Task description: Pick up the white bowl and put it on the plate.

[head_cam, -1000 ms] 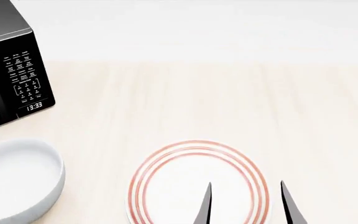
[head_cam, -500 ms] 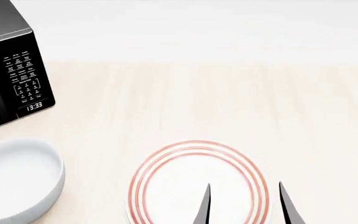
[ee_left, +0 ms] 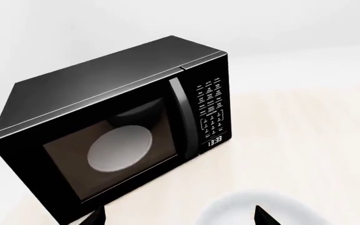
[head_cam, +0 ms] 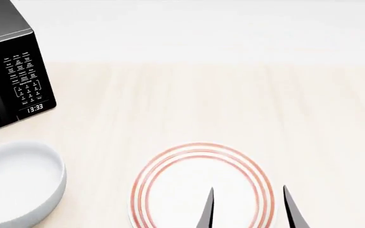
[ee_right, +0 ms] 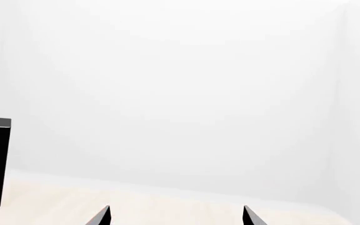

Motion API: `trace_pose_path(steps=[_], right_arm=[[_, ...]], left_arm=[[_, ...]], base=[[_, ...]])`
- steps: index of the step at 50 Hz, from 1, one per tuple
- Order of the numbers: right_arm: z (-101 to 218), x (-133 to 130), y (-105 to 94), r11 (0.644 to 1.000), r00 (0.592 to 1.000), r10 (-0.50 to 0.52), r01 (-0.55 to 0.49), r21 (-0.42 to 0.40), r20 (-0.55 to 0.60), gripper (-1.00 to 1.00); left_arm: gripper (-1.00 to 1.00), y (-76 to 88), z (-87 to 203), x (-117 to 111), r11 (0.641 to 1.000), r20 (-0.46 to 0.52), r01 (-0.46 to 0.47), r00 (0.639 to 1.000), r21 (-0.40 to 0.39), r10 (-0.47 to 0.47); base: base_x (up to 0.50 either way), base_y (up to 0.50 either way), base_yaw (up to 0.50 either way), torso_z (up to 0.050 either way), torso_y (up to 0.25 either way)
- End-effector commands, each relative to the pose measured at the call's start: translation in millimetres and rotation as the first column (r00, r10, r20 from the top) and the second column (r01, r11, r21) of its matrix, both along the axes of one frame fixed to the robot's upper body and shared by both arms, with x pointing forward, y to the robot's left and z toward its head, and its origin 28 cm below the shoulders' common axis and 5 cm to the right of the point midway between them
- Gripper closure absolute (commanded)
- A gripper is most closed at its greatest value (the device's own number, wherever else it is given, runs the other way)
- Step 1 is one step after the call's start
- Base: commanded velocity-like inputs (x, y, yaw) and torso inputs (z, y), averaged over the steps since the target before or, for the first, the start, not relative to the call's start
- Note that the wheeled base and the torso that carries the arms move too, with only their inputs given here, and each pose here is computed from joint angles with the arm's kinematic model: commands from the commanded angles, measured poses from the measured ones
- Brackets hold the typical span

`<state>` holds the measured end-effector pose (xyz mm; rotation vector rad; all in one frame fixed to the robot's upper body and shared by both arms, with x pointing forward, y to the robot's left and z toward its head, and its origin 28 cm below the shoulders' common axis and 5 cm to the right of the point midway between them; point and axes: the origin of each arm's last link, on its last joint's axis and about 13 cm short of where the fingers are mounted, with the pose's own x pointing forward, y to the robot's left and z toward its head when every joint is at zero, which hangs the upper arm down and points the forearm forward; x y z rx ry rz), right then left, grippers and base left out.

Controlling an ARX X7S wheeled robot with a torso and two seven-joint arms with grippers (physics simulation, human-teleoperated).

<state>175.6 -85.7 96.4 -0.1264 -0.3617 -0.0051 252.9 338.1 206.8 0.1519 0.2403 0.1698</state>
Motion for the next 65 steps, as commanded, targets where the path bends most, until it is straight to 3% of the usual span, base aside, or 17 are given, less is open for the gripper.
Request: trace_pose_path(steps=[1,31,52,65], right_arm=[[0.7,1.3,-1.4,1.0,1.0,-0.013,0.013,-0.012,0.006,-1.0],[0.5,1.5,-1.4,1.0,1.0,-0.01,0.011,-0.012,0.009,-1.0],[0.3,1.5,-1.7,1.0,1.0,-0.013,0.013,-0.017,0.011,-1.0],[0.3,1.6,-1.5,1.0,1.0,-0.011,0.012,-0.016,0.011,-1.0]], left_arm=[[-1.0,-0.1,-13.0,3.4,0.998,-0.027,0.017,0.999,-0.064,-0.019],[-1.0,8.6,-37.2,16.8,0.993,-0.08,-0.03,0.997,-0.111,0.021],[-1.0,-1.9,-63.4,25.8,0.992,-0.149,0.008,0.988,-0.123,-0.026],[-1.0,-1.3,-71.1,31.2,0.988,-0.153,-0.017,0.988,-0.152,-0.006]], base=[[0.0,0.0,0.0,0.0,0.0],[0.0,0.0,0.0,0.0,0.0],[0.0,0.0,0.0,0.0,0.0],[0.0,0.0,0.0,0.0,0.0]])
